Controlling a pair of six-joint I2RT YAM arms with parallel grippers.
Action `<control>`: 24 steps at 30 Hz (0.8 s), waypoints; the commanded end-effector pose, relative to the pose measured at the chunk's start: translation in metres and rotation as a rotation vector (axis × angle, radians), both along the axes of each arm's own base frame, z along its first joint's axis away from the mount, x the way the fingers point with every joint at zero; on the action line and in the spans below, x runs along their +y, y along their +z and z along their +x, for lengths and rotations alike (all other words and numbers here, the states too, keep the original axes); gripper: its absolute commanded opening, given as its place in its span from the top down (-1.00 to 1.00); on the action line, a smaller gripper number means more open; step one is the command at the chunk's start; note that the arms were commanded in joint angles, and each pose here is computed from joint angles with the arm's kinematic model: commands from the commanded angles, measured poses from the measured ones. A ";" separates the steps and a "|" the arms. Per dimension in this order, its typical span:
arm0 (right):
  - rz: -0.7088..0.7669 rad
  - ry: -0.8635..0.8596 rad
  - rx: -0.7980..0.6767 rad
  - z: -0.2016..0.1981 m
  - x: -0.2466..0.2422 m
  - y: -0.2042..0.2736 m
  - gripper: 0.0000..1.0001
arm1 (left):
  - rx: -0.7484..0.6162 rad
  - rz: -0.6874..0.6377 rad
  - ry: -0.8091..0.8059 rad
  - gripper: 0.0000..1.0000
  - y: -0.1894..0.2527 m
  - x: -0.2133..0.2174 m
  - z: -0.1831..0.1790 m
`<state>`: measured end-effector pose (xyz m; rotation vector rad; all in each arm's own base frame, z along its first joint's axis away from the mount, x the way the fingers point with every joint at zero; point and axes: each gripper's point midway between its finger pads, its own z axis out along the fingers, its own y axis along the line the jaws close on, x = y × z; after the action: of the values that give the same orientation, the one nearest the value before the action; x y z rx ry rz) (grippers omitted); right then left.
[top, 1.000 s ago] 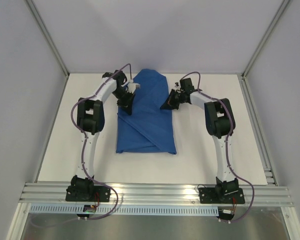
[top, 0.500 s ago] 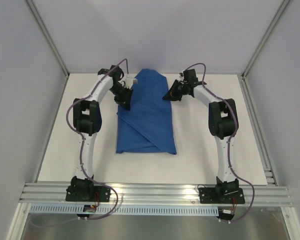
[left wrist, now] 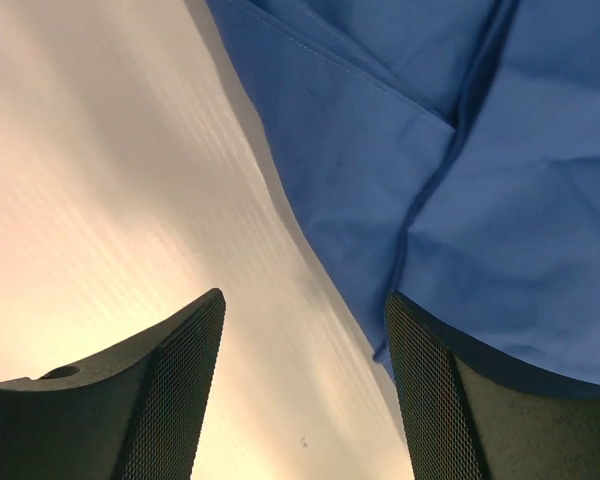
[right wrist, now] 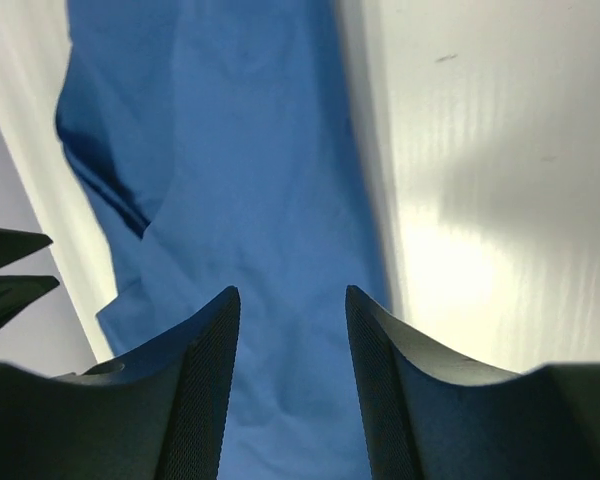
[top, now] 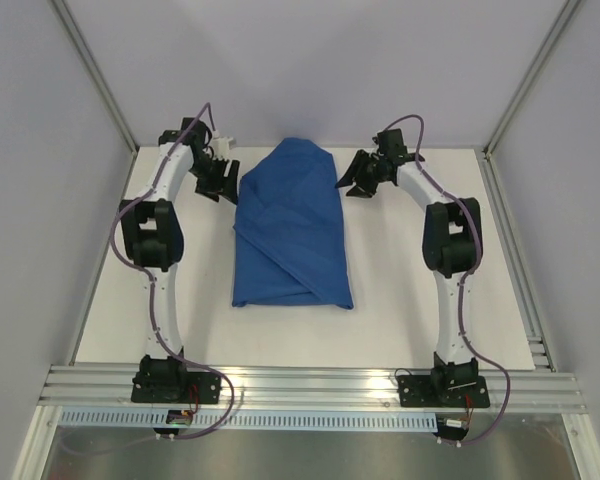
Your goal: Prepare the surgical pack
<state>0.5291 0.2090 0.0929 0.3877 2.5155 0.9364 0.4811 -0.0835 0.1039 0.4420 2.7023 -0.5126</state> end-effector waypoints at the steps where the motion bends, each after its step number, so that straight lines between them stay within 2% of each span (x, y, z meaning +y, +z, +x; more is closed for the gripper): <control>1: -0.013 -0.012 0.037 0.013 -0.001 -0.021 0.01 | 0.006 0.011 0.033 -0.49 -0.015 -0.006 0.013; 4: 0.021 -0.004 0.126 0.005 0.004 -0.045 0.04 | 0.081 -0.019 0.028 -0.49 -0.036 -0.012 0.005; 9: 0.048 0.024 0.150 -0.014 0.011 -0.062 0.10 | 0.185 -0.084 0.018 -0.47 -0.062 -0.023 -0.015; 11: 0.066 0.053 0.172 -0.024 0.018 -0.068 0.20 | 0.210 -0.102 0.015 -0.41 -0.069 -0.026 -0.021; 12: 0.069 0.065 0.174 -0.027 0.020 -0.069 0.32 | 0.217 -0.115 0.012 -0.36 -0.070 -0.028 -0.023; 14: 0.081 0.080 0.189 -0.036 0.024 -0.072 0.45 | 0.224 -0.133 0.009 -0.19 -0.070 -0.031 -0.025; 15: 0.092 0.081 0.173 -0.034 0.026 -0.072 0.58 | 0.225 -0.142 0.007 -0.11 -0.069 -0.032 -0.026; 16: 0.099 0.076 0.179 -0.037 0.026 -0.072 0.64 | 0.230 -0.149 0.006 0.09 -0.069 -0.033 -0.028; 18: 0.102 0.072 0.169 -0.042 0.024 -0.070 0.80 | 0.235 -0.171 0.000 0.35 -0.067 -0.037 -0.032; 19: 0.100 0.072 0.164 -0.044 0.024 -0.067 0.83 | 0.239 -0.176 -0.005 0.64 -0.066 -0.037 -0.037; 21: 0.096 0.076 0.152 -0.050 0.021 -0.061 0.90 | 0.263 -0.187 -0.008 1.00 -0.069 -0.038 -0.049; 24: 0.087 0.100 0.153 -0.066 0.018 -0.055 0.99 | 0.246 -0.192 -0.015 1.00 -0.061 -0.038 -0.061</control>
<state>0.4935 0.2194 0.0223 0.4421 2.6128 1.0755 0.4394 -0.1176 0.0257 0.3496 2.8492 -0.8419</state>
